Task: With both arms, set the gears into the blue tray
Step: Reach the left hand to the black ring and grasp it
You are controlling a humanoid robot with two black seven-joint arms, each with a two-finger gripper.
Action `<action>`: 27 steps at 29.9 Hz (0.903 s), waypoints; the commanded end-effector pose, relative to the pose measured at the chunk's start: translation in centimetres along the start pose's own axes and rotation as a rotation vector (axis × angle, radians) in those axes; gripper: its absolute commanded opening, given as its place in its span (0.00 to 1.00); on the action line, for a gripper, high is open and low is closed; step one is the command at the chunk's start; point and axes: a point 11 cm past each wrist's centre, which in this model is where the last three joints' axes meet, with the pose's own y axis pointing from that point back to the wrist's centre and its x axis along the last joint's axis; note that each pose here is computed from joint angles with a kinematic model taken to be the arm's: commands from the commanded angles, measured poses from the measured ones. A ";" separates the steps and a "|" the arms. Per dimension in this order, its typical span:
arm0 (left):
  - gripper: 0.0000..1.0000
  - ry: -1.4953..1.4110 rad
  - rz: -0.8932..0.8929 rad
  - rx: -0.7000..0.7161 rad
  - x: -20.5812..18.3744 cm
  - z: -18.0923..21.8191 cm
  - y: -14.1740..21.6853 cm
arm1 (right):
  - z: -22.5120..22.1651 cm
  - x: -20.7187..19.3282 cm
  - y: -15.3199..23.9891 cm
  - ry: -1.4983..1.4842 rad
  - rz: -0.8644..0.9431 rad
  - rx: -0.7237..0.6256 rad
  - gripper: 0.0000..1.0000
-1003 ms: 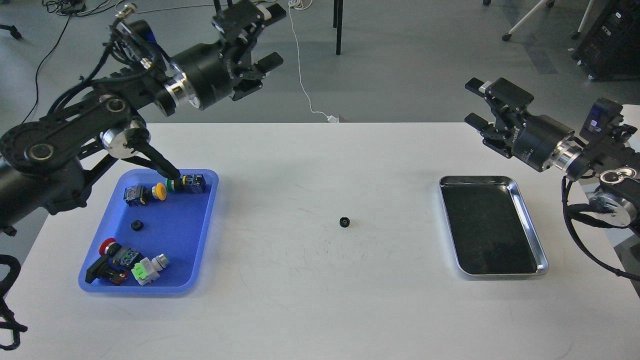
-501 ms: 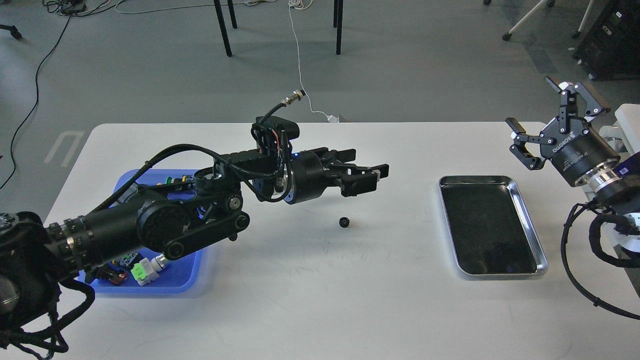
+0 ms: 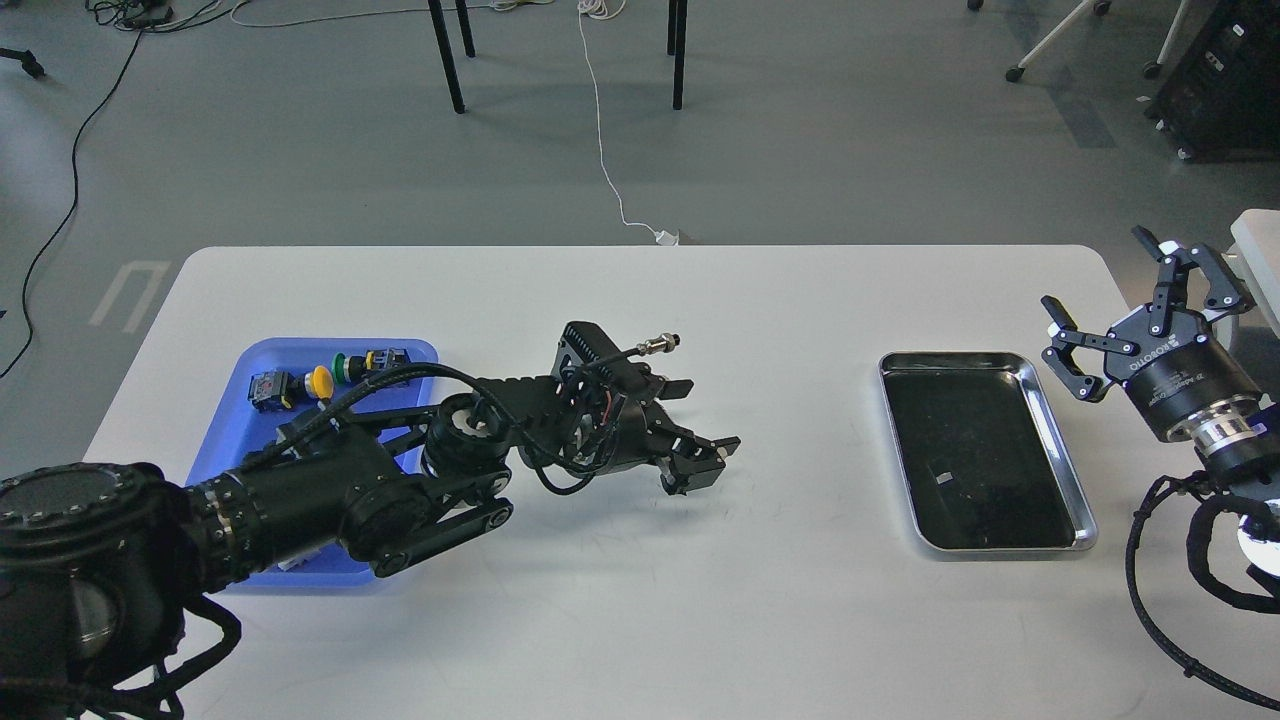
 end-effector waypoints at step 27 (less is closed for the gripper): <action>0.36 0.027 -0.060 0.045 -3.2 -0.8 -0.2 | -0.9 -0.6 -0.6 -0.002 -0.019 0.027 0.98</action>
